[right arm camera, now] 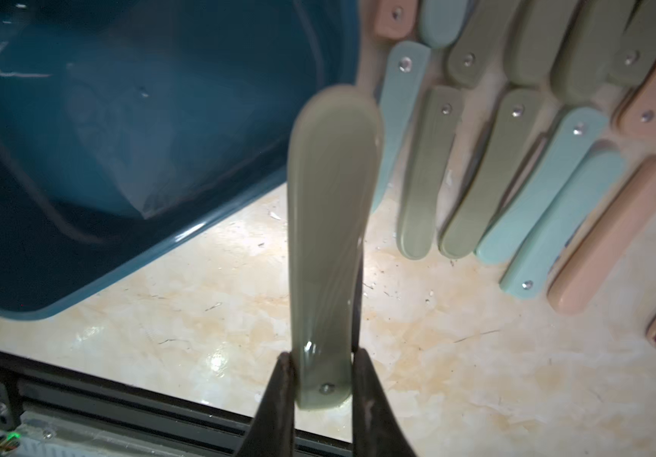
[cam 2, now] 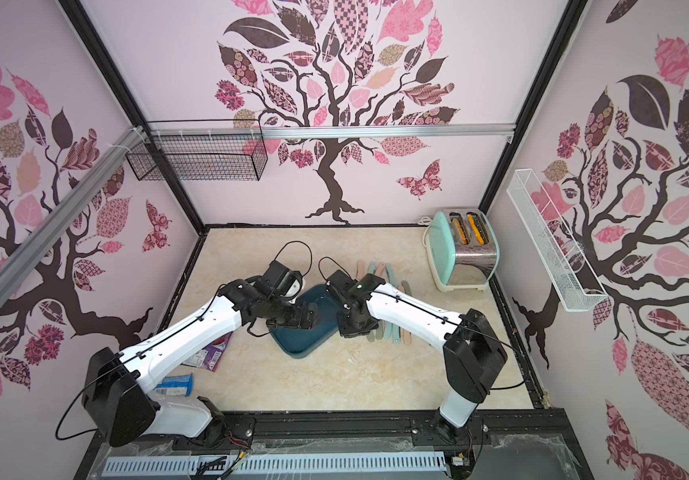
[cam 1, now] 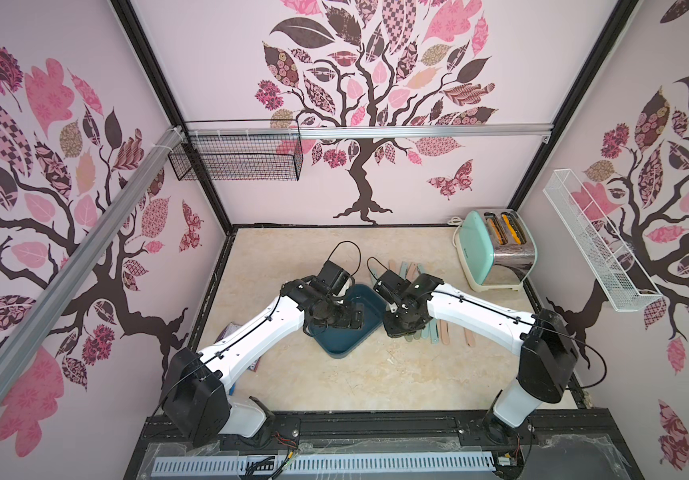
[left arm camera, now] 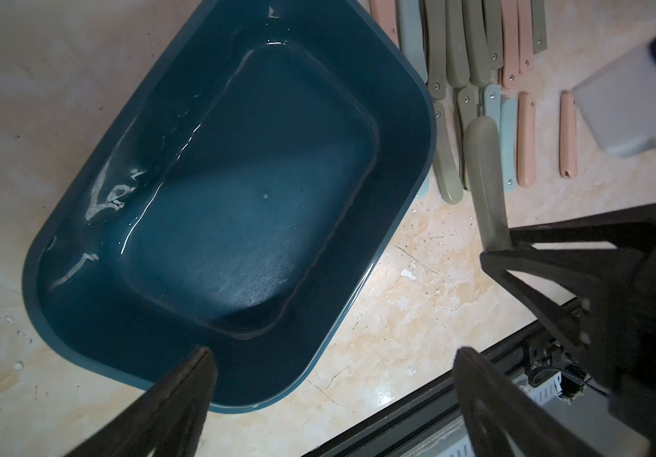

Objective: Take the fruit knife out of the storage box
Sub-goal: Place the fruit knife at the center of the board.

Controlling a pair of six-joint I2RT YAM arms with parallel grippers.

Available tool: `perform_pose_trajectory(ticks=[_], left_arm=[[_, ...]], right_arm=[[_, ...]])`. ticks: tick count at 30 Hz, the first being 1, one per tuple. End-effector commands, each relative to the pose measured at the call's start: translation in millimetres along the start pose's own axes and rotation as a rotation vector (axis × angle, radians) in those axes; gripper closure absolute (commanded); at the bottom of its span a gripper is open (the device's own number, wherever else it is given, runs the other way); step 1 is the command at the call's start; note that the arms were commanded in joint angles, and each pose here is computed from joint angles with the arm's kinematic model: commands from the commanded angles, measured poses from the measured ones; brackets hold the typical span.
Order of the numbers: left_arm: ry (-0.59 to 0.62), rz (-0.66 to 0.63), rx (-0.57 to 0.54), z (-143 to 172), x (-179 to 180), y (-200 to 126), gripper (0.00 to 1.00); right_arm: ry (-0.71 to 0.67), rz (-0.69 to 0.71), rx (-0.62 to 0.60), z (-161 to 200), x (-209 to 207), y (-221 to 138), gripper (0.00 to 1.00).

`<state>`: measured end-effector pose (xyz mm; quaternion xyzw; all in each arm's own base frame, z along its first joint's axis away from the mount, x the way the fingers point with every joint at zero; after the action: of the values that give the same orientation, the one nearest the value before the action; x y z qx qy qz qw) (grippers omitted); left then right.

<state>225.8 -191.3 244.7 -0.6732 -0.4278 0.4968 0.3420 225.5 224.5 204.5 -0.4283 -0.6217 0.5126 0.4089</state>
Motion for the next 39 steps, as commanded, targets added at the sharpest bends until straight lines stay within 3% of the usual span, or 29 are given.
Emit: perform_pose_trajectory(ticks=[1,12,20,26,28,31,34,36,39], left_arm=[[0.03,0.036,-0.011,-3,-7,-6,0.02],[0.035,-0.001,-0.003,9,3,-13,0.02],[0.026,-0.01,-0.007,14,7,-11,0.02],[0.03,-0.023,-0.008,15,9,-12,0.02],[0.032,-0.029,-0.012,16,9,-15,0.02],[0.013,-0.08,-0.062,13,10,-33,0.02],[0.005,-0.141,-0.145,14,13,-64,0.02],[0.009,-0.188,-0.221,19,19,-86,0.02],[0.056,-0.282,-0.286,31,31,-116,0.02]], right_arm=[[0.095,-0.022,-0.012,-10,-9,6,0.92],[0.089,-0.153,0.083,-32,11,44,0.92],[0.069,-0.102,0.115,-37,10,67,0.88],[0.057,-0.074,0.115,-44,11,74,0.56],[0.059,-0.077,0.098,-43,11,65,0.53],[0.07,-0.121,0.058,-36,9,39,0.48],[0.085,-0.17,0.012,-24,7,2,0.32],[0.083,-0.172,-0.03,-14,4,-27,0.01],[0.075,-0.068,-0.074,7,-10,-61,0.01]])
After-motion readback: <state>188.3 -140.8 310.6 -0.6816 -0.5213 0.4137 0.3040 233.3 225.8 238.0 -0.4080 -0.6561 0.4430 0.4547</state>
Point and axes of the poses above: each gripper's point midway between its finger pads, its own y axis out along the fingers, its own x axis along the line the jaws close on, z = x × y, the point moved 10 cm from there along -y, back along the fingers, and after that the axes turned 7 degrees about -y, right-handed, at the moved point
